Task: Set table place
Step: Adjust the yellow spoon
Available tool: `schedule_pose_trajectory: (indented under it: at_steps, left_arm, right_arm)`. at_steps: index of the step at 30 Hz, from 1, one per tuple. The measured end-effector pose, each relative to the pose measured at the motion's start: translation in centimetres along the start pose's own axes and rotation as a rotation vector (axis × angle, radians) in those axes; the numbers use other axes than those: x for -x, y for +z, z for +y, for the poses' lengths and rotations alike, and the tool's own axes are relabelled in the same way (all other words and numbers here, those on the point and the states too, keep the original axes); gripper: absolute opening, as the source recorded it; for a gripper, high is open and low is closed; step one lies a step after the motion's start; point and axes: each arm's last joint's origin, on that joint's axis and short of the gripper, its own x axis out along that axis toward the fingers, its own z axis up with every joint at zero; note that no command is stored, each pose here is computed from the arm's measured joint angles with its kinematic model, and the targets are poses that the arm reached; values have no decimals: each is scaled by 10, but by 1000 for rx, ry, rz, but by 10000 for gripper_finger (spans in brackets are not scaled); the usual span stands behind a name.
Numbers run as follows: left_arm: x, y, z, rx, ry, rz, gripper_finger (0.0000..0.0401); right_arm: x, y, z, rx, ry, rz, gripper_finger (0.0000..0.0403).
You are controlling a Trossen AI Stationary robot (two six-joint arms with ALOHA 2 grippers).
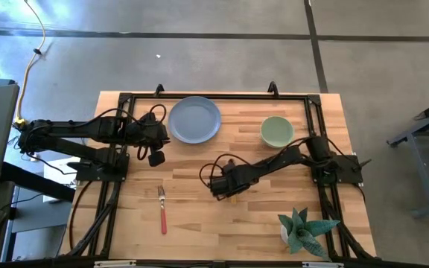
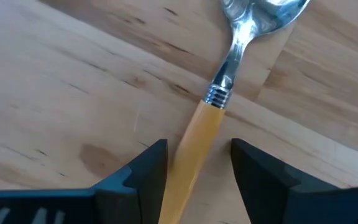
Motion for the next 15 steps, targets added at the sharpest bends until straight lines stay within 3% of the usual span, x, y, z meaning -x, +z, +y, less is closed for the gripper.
schedule_pose_trajectory:
  at_steps: [5, 11, 15]
  left_arm:
    - [0, 0, 0, 0, 0, 0, 37]
    - [0, 0, 0, 0, 0, 0, 37]
    - [0, 0, 0, 0, 0, 0, 37]
  right_arm:
    - [-8, -1, 1, -23, -19, -5, 140]
    - [-7, 0, 1, -26, -15, -19, 23]
    - [-2, 1, 3, -31, -25, -22, 17]
